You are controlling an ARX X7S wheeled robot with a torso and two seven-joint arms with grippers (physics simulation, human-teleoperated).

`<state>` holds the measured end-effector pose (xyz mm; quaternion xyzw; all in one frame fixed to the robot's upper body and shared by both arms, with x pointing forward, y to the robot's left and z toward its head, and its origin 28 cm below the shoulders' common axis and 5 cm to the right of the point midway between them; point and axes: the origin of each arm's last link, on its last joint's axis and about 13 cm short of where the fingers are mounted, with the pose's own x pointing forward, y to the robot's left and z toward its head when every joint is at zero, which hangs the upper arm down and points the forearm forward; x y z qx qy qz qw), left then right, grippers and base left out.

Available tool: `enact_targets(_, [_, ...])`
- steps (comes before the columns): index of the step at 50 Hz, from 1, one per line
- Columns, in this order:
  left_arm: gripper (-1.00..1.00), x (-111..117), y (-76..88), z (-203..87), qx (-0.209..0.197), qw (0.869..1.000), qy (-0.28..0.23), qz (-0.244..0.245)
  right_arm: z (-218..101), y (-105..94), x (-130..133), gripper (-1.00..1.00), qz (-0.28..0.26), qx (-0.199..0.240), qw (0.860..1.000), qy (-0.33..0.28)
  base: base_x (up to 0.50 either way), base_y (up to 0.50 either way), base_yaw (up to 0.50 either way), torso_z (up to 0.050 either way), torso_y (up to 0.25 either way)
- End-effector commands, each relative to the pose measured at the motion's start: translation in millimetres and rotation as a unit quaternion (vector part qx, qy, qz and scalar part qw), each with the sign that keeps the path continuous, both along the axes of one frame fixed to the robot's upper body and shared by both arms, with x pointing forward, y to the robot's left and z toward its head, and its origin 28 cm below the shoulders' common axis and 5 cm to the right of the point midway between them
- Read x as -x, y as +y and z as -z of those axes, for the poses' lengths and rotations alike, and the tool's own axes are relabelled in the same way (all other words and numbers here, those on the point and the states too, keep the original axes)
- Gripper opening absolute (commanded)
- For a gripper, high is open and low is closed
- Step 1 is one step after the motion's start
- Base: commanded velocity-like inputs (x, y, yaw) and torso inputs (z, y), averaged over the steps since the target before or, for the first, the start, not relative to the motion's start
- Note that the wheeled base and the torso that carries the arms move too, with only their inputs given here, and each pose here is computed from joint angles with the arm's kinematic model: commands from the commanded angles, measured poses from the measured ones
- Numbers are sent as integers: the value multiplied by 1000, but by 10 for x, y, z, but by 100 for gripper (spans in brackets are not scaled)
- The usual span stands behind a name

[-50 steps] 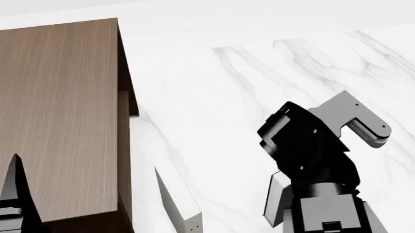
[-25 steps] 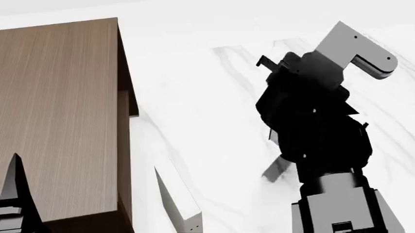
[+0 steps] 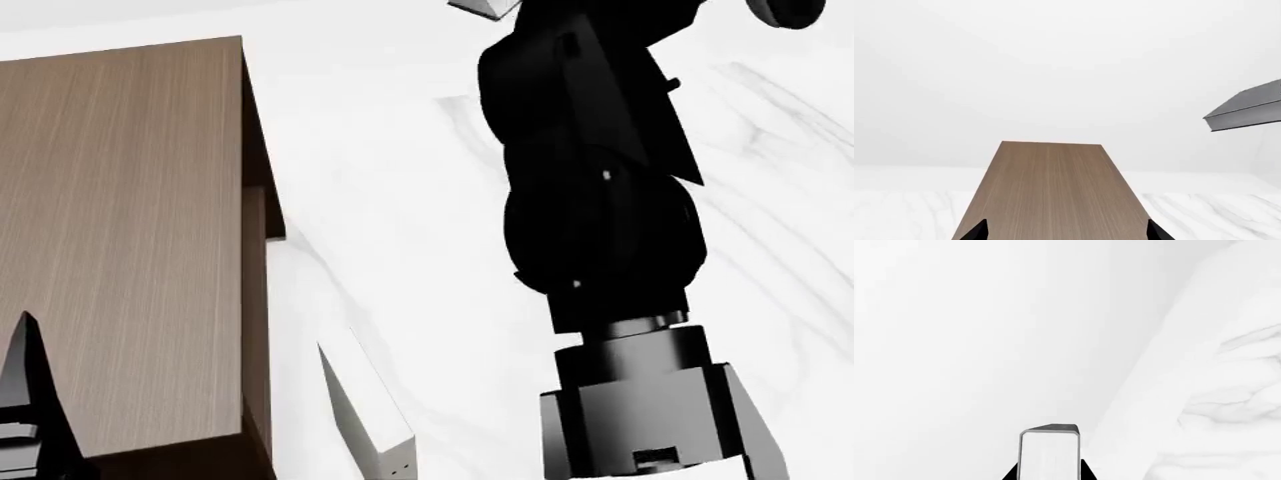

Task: Pick up the book in the middle and place it on the cabinet shelf.

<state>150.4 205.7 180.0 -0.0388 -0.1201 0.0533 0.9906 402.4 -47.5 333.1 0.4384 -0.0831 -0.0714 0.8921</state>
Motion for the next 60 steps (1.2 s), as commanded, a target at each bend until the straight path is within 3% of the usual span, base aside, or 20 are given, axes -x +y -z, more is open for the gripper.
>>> enact_targets(1, [100,8,3,0,0,1000,-1,0,-294,53,210,-100,-61,-104,987,-103,0,0,0,0,0])
enact_targets(8, [100,7,0,12,-1,1000,0,1,-319,134,285,-100,-132,-123,979,-99,0,0,0,0,1])
enact_targets(11, [100,4,4,17,0,1000,1,0,-349,172,325,-100,-187,-131,971,-67,0,0,0,0,0])
enact_targets(12, [100,3,3,18,0,1000,1,0,-356,180,324,-100,-181,-144,970,-78,0,0,0,0,0])
enact_targets(14, [100,1,0,21,-1,1000,1,1,-381,206,351,-100,-225,-144,962,-57,0,0,0,0,5])
enact_targets(16, [100,-1,0,23,-1,1000,2,1,-402,219,360,-100,-233,-139,961,-62,0,0,0,0,0])
enact_targets(21, [100,-1,-7,21,-2,1000,3,3,-477,274,432,-100,-292,-169,940,-40,0,0,0,0,2])
enact_targets(24, [100,5,-6,18,-3,1000,5,3,-469,334,487,-100,-308,-138,941,-23,0,0,0,0,0])
enact_targets(28, [100,13,-5,14,-3,1000,5,3,-484,394,546,-100,-331,-140,933,-15,0,0,0,0,3])
enact_targets(34, [100,11,1,9,-2,1000,4,3,-532,516,595,-100,-390,-139,910,10,0,0,0,0,2])
enact_targets(46, [100,16,-4,6,-2,1000,5,3,-418,800,672,-100,-436,-114,892,37,0,0,0,0,1])
enact_targets(60, [100,25,-1,5,0,1000,5,2,-220,1016,766,-100,-459,-97,881,63,0,0,0,0,1])
